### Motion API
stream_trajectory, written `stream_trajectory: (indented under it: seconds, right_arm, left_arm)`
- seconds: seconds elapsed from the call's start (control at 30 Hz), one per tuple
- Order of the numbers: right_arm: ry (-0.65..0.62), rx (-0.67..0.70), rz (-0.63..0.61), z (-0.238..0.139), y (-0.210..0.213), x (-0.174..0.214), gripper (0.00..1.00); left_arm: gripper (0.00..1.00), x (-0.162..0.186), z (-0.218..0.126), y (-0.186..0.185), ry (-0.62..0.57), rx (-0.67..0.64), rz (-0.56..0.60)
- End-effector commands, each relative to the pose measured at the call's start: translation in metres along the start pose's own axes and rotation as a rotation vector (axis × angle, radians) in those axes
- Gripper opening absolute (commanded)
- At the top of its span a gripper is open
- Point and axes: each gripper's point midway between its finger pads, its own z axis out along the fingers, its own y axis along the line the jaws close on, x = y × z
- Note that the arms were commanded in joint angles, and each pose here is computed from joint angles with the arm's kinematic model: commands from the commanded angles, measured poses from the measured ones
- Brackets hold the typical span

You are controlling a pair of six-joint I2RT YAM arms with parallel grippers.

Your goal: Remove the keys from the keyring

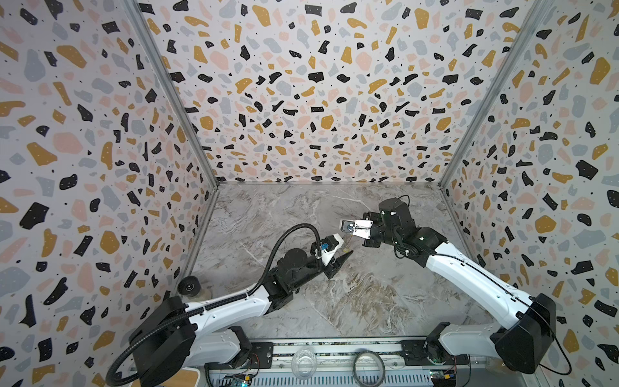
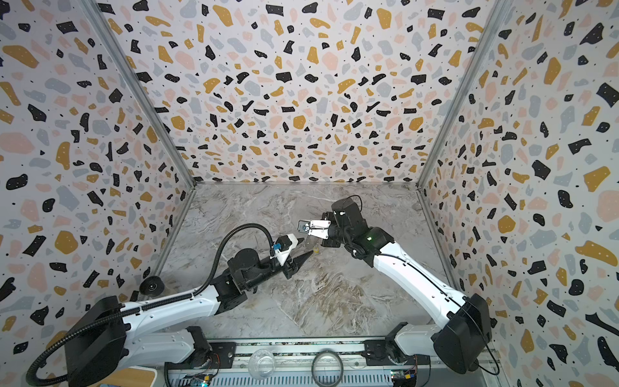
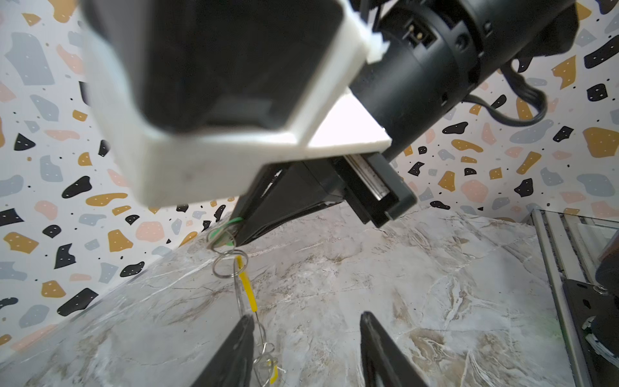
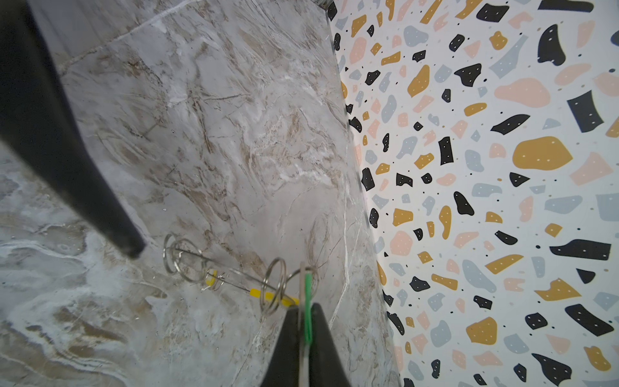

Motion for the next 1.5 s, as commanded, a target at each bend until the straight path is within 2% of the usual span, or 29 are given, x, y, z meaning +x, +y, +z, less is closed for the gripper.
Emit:
stream_trajectory:
  seconds: [0.0,0.13,0.4,0.57,0.8,1.0,1.1,1.23,1.3,1.47]
  right_arm:
    - [-0.029,0.035,0.029,-0.013,-0.014,-0.014,0.00]
    - [-0.027,0.041,0.037,-0.016,-0.017,-0.015,0.00]
    - [-0.022,0.031,0.059,-0.021,-0.016,-0.016,0.00]
    - [-0.024,0.015,0.071,-0.023,-0.013,-0.018,0.00]
    - [0.001,0.002,0.085,-0.023,-0.012,-0.015,0.00]
    - [0.016,0.002,0.078,-0.025,-0.011,-0.012,0.00]
    - [0.016,0.011,0.052,-0.025,-0.012,-0.011,0.00]
    - [0.008,0.050,-0.028,-0.026,-0.014,-0.010,0.00]
    - [-0.023,0.099,-0.071,-0.029,-0.018,-0.012,0.00]
    - [-0.134,0.204,-0.197,-0.040,-0.022,-0.026,0.00]
  left_arm:
    - [0.52,-0.014,0.002,-0.003,-0.076,0.011,-0.023]
    - [0.52,-0.007,0.009,-0.004,-0.058,0.010,-0.042]
    - [0.53,0.004,0.013,0.017,-0.062,-0.122,-0.072]
    - [0.53,0.006,0.023,0.014,-0.058,-0.105,-0.069]
    - [0.53,0.010,0.034,0.024,-0.051,-0.158,-0.065]
    - [0.53,0.004,0.025,0.031,-0.077,-0.200,-0.045]
    - [0.53,0.001,0.015,0.029,-0.071,-0.191,-0.010]
    - [0.52,0.004,0.006,0.022,0.003,-0.148,0.048]
    - [0.51,0.005,0.003,0.022,0.043,-0.131,0.066]
    - [0.50,-0.005,-0.011,0.027,0.051,-0.089,0.050]
